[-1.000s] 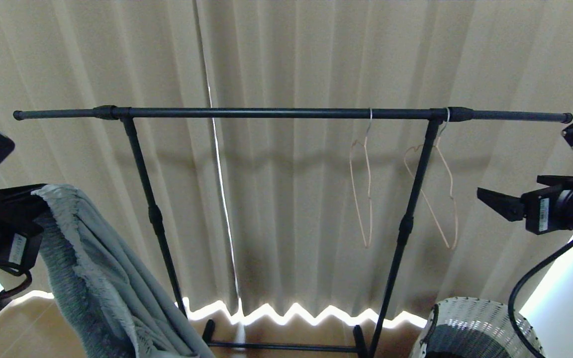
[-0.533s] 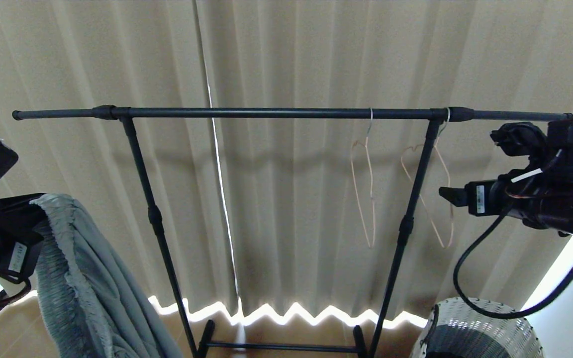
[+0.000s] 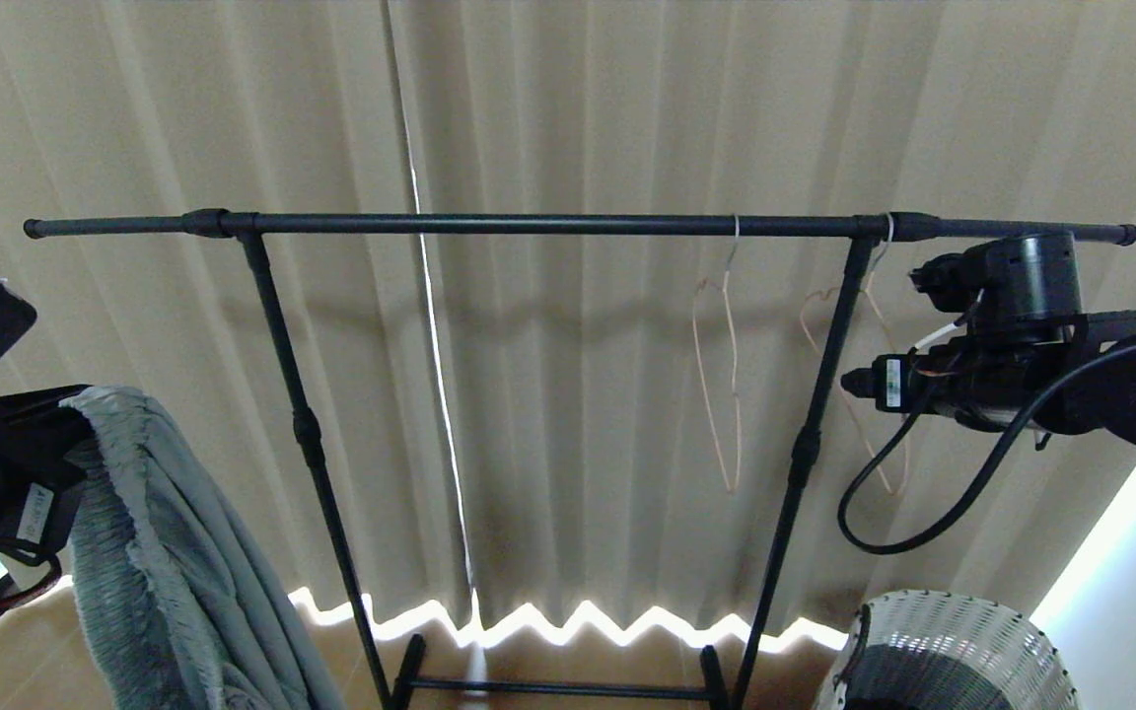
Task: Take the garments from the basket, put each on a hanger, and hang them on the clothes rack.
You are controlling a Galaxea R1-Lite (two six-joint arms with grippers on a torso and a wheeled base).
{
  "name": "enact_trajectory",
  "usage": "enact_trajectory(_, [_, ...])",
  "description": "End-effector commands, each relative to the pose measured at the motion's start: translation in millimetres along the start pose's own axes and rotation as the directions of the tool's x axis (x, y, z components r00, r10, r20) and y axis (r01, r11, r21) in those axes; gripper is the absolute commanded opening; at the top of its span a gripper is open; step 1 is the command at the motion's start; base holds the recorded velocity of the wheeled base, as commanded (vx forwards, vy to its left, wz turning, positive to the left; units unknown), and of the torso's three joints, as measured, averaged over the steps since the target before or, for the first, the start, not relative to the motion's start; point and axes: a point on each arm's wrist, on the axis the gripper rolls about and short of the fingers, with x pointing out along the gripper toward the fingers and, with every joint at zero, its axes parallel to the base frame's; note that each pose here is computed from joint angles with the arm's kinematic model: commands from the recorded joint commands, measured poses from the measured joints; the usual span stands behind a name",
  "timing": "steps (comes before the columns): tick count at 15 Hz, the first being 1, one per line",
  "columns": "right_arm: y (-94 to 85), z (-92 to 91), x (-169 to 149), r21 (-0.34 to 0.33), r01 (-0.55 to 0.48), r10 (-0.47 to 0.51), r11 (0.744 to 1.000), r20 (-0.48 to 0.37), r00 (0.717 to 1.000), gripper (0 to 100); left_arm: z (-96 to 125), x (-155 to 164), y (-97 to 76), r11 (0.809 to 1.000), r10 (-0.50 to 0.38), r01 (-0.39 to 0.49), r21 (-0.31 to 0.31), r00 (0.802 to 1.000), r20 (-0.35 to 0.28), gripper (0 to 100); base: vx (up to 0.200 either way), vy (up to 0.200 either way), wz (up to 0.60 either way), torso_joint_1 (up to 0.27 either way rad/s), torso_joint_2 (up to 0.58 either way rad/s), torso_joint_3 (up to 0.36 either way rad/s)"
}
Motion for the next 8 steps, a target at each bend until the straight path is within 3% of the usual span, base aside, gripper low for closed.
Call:
enact_trajectory(1, [4.9,1.1,8.3,0.0,-0.002,0.002,1.0,-0.003,1.0,100,-0.3,0.2,-0.3,1.0,-0.001,0.001,0.001,1.0,-0.001,0,0.0,0.0,0.0,0.0,0.0,0.0])
enact_trajectory(8, [8.0,3.9,15.1,0.005,-0.001,0.001,1.0,0.0,1.0,100,-0.2,-1.0,0.2,1.0,0.002,-0.002,-0.001,1.0,0.003,0,0.0,0.0,0.0,0.0,0.0,0.0])
